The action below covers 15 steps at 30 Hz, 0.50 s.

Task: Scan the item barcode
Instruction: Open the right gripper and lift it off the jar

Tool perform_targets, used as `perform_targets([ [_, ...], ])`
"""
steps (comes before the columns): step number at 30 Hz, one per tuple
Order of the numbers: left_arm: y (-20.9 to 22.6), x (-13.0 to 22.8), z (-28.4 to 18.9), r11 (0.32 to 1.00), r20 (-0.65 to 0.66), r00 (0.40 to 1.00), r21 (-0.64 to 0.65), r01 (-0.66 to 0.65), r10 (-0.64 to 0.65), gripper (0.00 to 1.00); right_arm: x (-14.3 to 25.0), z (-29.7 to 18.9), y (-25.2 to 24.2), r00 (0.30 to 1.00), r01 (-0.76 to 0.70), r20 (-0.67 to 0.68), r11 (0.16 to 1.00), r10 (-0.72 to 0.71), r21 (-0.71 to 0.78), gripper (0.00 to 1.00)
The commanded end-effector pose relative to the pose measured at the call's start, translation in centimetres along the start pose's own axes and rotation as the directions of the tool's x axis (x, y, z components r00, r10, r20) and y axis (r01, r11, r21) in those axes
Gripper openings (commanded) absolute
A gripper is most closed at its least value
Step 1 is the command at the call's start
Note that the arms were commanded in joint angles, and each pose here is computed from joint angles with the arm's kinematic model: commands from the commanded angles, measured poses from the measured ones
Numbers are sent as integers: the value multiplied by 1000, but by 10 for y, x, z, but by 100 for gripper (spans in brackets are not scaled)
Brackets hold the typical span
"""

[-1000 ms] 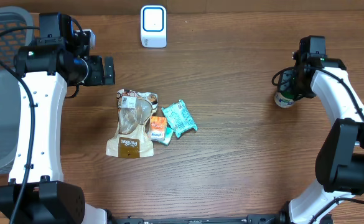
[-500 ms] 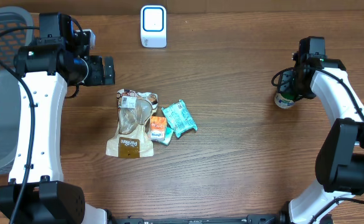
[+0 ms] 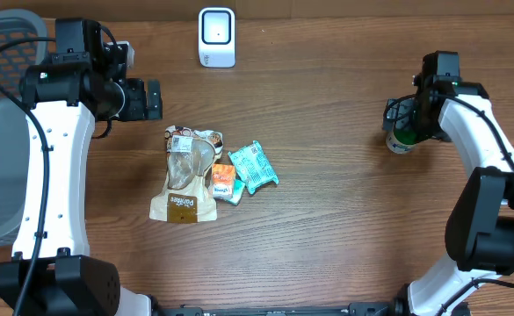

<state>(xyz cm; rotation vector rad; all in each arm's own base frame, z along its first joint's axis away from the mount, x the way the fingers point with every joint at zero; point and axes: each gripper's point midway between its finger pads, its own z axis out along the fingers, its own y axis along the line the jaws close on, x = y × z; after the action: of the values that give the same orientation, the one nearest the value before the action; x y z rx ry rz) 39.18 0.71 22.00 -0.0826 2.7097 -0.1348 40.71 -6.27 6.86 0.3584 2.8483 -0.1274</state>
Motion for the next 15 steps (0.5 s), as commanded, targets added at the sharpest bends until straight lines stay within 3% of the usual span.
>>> perform_targets([
  [1, 0, -6, -2, 1000, 15, 1000, 9, -17, 17, 99, -32, -36, 12, 997, -2, 76, 998, 8, -67, 100],
  [5, 0, -6, -2, 1000, 15, 1000, 9, -17, 17, 100, -45, -81, 49, 997, 25, 79, 964, -4, -263, 100],
  [11, 0, -6, -2, 1000, 16, 1000, 9, -17, 17, 99, -36, -138, 124, 998, 69, 47, 751, -51, -657, 100],
  [15, 0, -6, -2, 1000, 15, 1000, 9, -17, 17, 100, -19, -143, 148, 995, 82, 16, 682, -102, -727, 100],
])
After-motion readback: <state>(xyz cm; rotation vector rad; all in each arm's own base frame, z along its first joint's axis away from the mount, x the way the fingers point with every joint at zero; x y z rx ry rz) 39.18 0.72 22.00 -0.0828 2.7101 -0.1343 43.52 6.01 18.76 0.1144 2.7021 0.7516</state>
